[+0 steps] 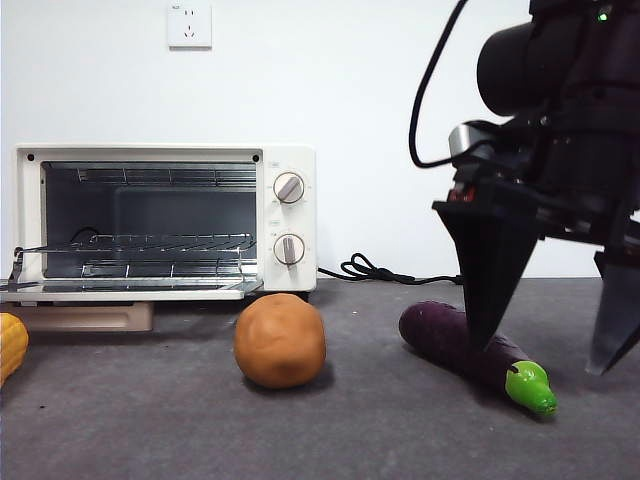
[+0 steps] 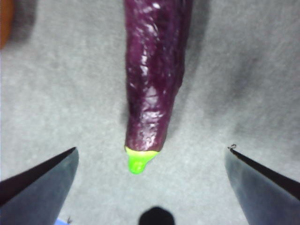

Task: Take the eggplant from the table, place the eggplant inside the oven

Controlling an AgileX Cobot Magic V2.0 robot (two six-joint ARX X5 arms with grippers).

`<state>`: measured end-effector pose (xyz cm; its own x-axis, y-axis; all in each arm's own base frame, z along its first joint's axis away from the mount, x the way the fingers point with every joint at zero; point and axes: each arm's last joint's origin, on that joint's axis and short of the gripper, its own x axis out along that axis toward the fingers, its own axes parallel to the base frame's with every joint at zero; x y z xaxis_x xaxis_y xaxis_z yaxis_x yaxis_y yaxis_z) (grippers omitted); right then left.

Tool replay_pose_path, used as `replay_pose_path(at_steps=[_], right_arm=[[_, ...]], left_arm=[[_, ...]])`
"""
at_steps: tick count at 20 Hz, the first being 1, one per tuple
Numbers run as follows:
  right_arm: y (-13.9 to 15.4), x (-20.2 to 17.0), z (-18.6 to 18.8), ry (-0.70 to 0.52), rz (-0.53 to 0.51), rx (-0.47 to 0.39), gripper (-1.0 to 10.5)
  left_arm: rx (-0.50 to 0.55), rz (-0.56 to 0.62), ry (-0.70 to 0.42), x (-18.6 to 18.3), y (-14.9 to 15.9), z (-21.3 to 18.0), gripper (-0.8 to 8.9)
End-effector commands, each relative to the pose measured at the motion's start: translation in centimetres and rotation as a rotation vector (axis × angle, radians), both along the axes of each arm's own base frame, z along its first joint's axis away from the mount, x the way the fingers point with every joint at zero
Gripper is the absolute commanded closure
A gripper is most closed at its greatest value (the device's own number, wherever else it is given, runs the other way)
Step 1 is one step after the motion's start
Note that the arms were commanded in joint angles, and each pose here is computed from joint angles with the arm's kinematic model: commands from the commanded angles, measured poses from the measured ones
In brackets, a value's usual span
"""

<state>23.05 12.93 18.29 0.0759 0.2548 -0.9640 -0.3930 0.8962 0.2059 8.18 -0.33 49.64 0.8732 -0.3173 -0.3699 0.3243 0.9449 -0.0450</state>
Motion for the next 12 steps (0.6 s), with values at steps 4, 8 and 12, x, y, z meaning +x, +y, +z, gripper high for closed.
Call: replay_pose_path(at_steps=[4, 8, 12], right_arm=[[0.7, -0.6, -1.4, -0.024, -0.034, 0.015, 5.6], [1.6, -0.8, -1.4, -0.078, -0.043, -0.007, 6.5], [1.7, -0.8, -1.6, -0.073, -0.062, -0.021, 6.7]], left_arm=[[-0.008, -0.002, 0.007, 0.0, 0.0, -0.1, 8.19], [-0.007, -0.002, 0.007, 0.0, 0.0, -0.1, 8.19], [-0.001, -0.005, 0.011, 0.0, 0.0, -0.2, 8.19]])
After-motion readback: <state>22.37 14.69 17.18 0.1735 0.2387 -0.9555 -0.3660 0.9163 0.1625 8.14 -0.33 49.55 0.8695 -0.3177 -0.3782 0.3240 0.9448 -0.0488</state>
